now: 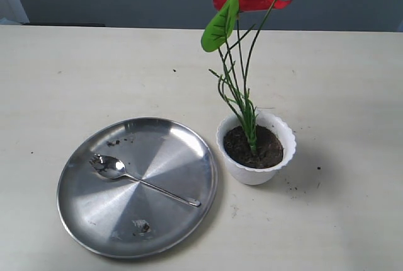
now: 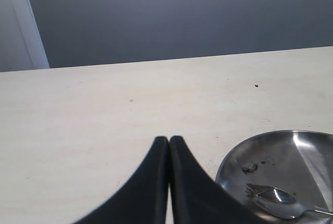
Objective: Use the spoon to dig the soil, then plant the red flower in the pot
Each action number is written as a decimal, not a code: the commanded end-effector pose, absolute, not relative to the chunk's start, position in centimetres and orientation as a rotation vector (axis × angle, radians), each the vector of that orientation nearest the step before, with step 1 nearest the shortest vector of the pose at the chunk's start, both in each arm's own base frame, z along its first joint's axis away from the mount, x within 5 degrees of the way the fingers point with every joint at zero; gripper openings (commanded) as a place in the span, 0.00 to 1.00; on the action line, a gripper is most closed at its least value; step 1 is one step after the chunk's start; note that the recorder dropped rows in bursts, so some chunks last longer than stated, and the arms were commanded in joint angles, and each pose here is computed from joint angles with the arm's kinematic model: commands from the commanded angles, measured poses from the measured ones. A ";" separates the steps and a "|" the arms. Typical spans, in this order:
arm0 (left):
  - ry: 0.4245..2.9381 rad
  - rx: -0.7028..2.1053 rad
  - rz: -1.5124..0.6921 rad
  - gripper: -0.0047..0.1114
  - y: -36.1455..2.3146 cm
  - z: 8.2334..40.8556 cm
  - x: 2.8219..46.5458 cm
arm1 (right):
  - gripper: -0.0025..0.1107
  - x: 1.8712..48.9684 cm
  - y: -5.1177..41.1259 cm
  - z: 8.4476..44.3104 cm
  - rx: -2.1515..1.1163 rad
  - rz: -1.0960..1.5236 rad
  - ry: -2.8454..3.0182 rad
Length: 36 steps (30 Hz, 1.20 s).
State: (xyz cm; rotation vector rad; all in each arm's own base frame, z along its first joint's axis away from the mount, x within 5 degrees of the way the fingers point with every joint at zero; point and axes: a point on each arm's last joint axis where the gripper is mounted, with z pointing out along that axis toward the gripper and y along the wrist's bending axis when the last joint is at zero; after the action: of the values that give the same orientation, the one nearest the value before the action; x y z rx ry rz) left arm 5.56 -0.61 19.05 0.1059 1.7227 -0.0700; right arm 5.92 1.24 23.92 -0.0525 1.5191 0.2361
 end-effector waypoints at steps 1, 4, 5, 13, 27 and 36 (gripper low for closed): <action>1.713 0.104 -0.075 0.04 -0.6 19.2 5.5 | 0.02 5.9 1.5 20.7 -0.075 0.232 1.642; 1.713 0.104 -0.075 0.04 -0.6 19.2 5.5 | 0.02 5.5 1.1 20.1 -0.056 0.177 1.684; 1.713 0.104 -0.075 0.04 -0.6 19.2 5.5 | 0.02 5.5 0.9 20.0 -0.038 0.156 1.696; 1.713 0.104 -0.075 0.04 -0.6 19.2 5.5 | 0.02 5.3 0.1 19.1 0.032 0.055 1.792; 1.713 0.104 -0.075 0.04 -0.6 19.2 5.5 | 0.02 5.3 0.2 18.0 0.036 0.061 1.850; 1.713 0.104 -0.075 0.04 -0.6 19.2 5.5 | 0.02 5.3 0.2 18.0 0.037 0.062 1.850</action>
State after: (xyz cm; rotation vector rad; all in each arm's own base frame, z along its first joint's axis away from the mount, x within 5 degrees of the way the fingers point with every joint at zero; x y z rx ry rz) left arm 5.56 -0.61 19.05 0.1059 1.7227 -0.0700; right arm 5.31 0.20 18.05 0.0317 1.8609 0.0631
